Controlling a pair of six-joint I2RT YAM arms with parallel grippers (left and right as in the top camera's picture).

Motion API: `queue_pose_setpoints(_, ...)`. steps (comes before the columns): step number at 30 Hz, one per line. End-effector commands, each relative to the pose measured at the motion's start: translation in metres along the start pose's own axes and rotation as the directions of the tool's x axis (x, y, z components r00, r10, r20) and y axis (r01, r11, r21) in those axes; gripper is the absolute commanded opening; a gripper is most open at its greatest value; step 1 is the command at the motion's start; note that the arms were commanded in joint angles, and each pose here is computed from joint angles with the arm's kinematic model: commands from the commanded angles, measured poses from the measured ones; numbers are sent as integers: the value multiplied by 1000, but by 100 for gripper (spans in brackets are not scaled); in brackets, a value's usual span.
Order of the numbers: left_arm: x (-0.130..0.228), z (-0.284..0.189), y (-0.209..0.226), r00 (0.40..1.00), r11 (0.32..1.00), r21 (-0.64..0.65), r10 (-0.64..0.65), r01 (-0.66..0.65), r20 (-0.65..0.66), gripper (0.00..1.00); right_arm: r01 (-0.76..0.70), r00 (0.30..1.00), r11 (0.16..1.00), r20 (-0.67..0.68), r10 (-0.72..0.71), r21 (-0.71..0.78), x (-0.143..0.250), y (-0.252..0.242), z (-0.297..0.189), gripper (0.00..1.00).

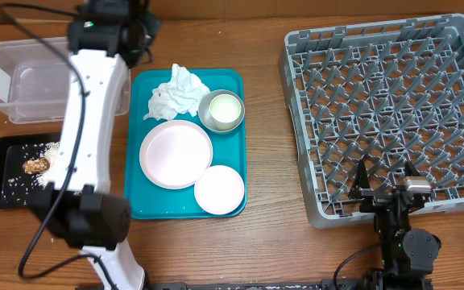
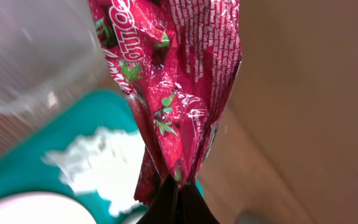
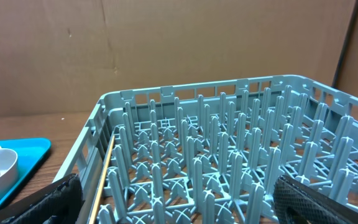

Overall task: Sort waste into correct bins and load items into the dishwasher
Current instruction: 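Drop the red wrapper into the clear plastic bin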

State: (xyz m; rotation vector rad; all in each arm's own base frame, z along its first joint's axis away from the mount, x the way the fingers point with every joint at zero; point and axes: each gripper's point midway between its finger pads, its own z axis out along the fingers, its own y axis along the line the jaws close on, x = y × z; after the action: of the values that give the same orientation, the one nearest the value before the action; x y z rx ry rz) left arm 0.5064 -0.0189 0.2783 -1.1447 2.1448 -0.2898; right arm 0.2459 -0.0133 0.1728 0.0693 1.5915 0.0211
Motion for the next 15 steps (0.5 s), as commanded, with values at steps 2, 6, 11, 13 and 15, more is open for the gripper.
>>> queue_pose_setpoints(2, -45, 11, 40, 987, 987, -160, 50, -25, 156, 4, 1, 1000, 1000, 2, -1, 9, 2, -2, 0, 100)
queue_pose_setpoints(6, -73, 28, 69, 979, 973, -228, 14, 33, 201, 4, 1, 1000, 1000, 2, -1, 9, 2, -2, 0, 100)
queue_pose_setpoints(11, -102, 62, 117, 978, 950, -290, -61, 119, 199, 16, 1, 1000, 1000, 2, -1, 9, 2, -2, 0, 100)
queue_pose_setpoints(13, -108, 76, 133, 978, 941, -308, -87, 142, 187, 30, 1, 1000, 1000, 2, -1, 9, 2, -2, 0, 100)
queue_pose_setpoints(15, -109, 89, 147, 984, 936, -321, -100, 144, 148, 42, 1, 1000, 1000, 2, -1, 9, 2, -2, 0, 100)
